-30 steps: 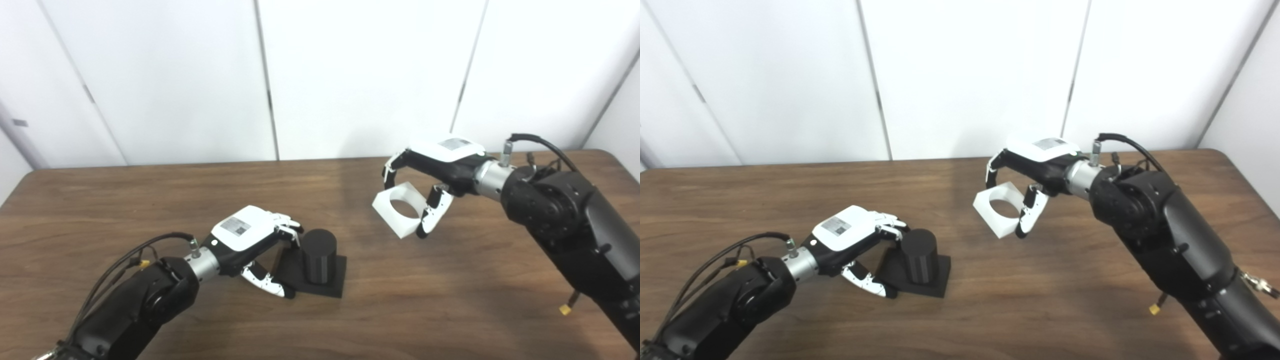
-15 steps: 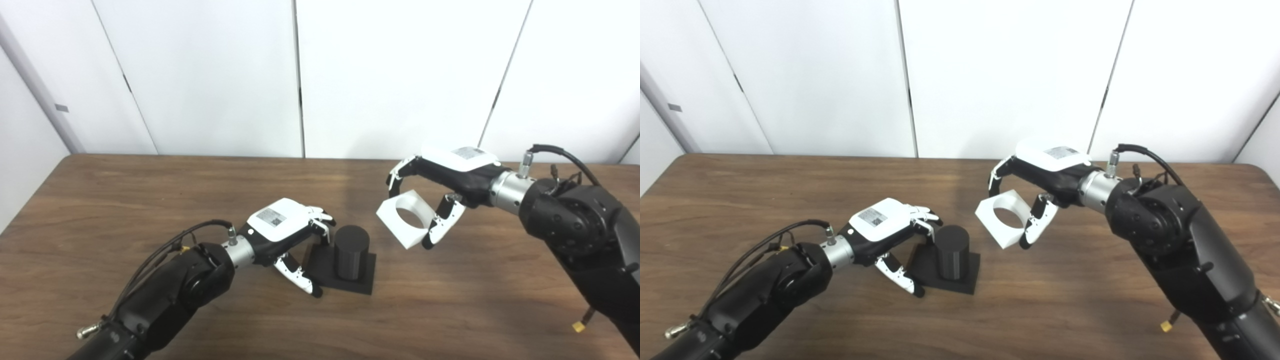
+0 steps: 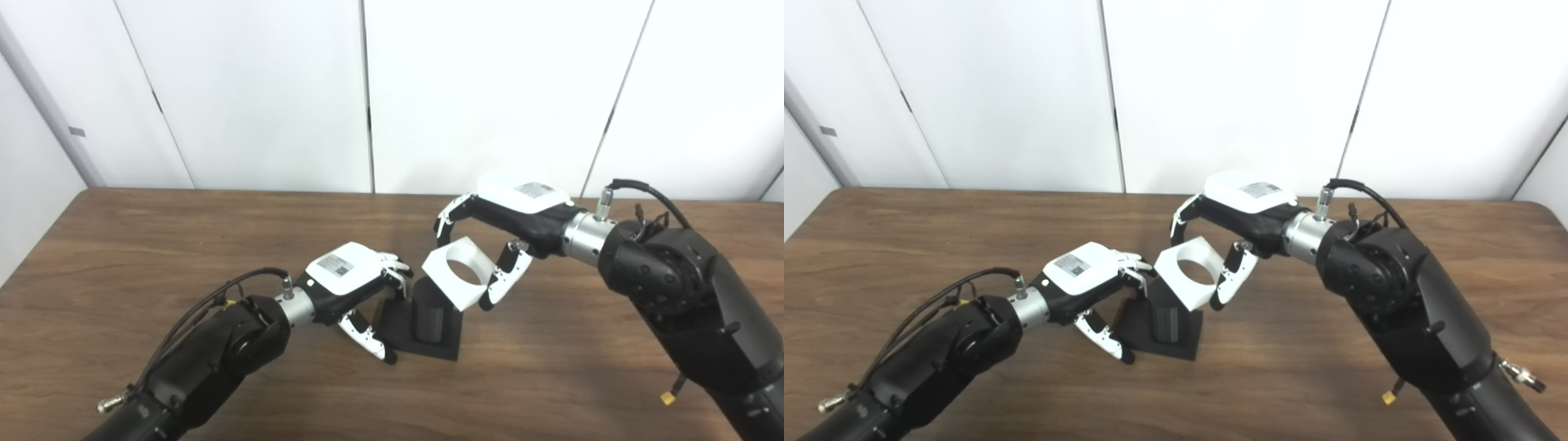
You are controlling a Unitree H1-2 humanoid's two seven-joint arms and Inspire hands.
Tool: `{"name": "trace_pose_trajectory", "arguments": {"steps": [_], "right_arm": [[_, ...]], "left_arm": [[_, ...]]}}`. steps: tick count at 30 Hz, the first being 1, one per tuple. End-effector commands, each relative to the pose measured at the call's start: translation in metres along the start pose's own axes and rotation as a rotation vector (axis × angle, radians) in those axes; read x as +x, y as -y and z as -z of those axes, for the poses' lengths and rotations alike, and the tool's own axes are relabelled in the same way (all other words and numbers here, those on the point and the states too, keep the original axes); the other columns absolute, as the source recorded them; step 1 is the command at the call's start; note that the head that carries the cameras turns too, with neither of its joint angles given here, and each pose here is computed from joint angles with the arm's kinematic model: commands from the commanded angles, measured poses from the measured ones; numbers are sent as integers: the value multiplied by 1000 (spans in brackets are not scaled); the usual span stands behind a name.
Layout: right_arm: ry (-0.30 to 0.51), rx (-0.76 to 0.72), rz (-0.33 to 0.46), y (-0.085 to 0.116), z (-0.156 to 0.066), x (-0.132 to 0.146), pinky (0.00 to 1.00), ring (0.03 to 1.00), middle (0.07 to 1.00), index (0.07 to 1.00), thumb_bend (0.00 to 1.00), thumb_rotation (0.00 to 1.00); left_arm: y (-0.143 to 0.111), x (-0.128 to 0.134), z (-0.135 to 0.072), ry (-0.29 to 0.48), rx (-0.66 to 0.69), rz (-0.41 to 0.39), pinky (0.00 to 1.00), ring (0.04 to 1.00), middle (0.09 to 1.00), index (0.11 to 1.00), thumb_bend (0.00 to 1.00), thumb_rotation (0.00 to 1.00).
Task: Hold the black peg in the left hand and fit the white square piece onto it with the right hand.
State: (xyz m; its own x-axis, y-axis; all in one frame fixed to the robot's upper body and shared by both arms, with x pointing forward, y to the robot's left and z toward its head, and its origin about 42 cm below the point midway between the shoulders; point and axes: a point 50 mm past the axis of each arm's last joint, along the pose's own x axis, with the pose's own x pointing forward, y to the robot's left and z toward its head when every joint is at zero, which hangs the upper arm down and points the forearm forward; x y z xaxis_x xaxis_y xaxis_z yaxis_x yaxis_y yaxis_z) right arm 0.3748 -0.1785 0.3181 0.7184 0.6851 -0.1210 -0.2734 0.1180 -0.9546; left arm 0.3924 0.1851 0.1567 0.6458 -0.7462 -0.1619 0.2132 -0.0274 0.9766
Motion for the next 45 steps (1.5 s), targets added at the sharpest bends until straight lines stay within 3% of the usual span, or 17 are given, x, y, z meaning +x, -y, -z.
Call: {"name": "trace_pose_trajectory", "arguments": {"steps": [1, 45], "right_arm": [[43, -49, 73, 26, -12, 0, 795, 833, 764, 478, 522, 131], [63, 33, -20, -14, -7, 23, 795, 824, 772, 479, 522, 130]], "left_arm": [[41, 0, -14, 21, 38, 180, 826, 884, 850, 491, 521, 78], [34, 4, -18, 20, 30, 166, 836, 903, 873, 491, 521, 79]]}}
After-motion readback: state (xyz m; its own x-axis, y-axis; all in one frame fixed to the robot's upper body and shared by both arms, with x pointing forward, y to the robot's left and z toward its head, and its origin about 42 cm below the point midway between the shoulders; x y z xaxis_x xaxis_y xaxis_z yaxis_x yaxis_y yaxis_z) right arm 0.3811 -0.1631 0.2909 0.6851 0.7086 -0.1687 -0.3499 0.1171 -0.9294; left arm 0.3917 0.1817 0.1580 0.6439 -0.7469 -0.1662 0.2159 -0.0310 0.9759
